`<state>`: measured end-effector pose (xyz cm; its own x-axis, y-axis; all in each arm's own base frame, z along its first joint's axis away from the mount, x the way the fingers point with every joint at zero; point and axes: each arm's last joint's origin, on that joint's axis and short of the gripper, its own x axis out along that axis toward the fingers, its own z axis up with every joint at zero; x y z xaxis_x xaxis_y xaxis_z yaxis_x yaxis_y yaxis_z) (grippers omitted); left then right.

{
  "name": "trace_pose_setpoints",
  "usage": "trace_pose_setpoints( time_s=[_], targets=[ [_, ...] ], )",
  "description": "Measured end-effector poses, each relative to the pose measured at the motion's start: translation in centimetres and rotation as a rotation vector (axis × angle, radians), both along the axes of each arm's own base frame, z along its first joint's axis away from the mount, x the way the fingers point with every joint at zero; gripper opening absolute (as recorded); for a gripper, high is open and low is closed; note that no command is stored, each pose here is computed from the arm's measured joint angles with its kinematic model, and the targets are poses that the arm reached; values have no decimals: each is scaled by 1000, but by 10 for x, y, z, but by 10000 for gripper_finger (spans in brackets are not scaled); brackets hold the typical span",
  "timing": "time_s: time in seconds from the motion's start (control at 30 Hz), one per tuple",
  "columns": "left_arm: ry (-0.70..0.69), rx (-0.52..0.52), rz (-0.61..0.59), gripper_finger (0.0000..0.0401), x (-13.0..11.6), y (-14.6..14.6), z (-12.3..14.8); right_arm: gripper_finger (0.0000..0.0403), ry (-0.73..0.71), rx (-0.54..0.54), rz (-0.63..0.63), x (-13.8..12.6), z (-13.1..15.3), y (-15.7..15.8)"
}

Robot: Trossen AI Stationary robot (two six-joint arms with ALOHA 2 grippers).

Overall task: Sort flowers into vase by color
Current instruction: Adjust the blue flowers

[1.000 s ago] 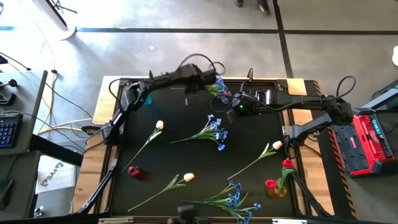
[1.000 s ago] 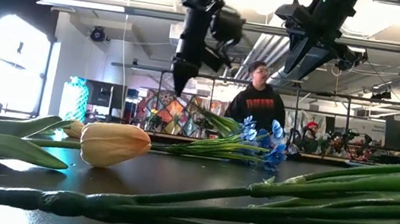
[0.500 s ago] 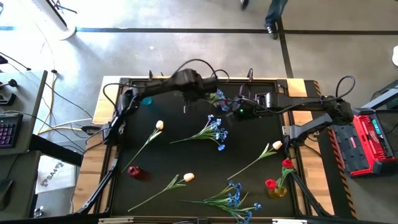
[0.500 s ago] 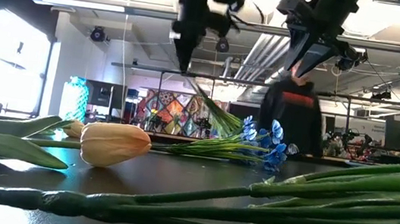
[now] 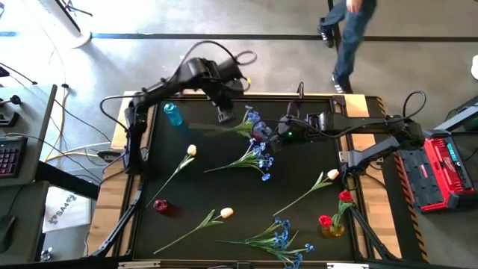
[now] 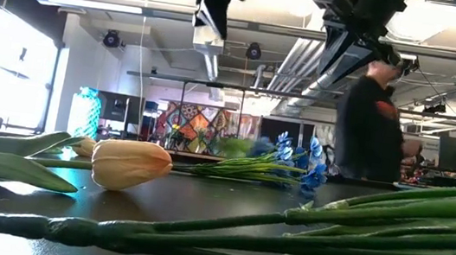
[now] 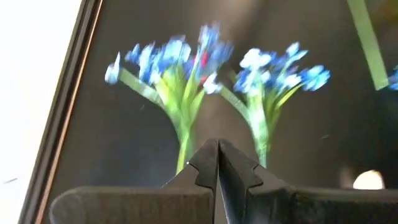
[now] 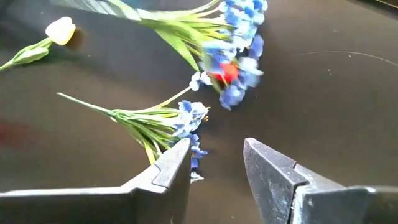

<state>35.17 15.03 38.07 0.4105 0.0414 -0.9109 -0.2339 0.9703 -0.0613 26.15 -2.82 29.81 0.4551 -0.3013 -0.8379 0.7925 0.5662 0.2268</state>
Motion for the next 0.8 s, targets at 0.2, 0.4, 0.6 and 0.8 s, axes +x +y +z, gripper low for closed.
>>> trace_pose_setpoints(
  time_s=[0.2, 0.4, 0.6, 0.8],
  targets=[
    [-116, -31, -14, 0, -10, -4, 20, 137, -4, 5, -6, 0, 0, 2],
    [-53, -55, -15, 2, 1, -5, -6, 137, -14, 30, -35, 0, 0, 2],
    [37, -18, 24, 42, 15, 3, -71, 137, 27, 55, -36, -4, -3, 12],
    [11, -15, 116, 115, 11, 29, -130, 137, 76, 63, -47, -9, -5, 28]
  ],
)
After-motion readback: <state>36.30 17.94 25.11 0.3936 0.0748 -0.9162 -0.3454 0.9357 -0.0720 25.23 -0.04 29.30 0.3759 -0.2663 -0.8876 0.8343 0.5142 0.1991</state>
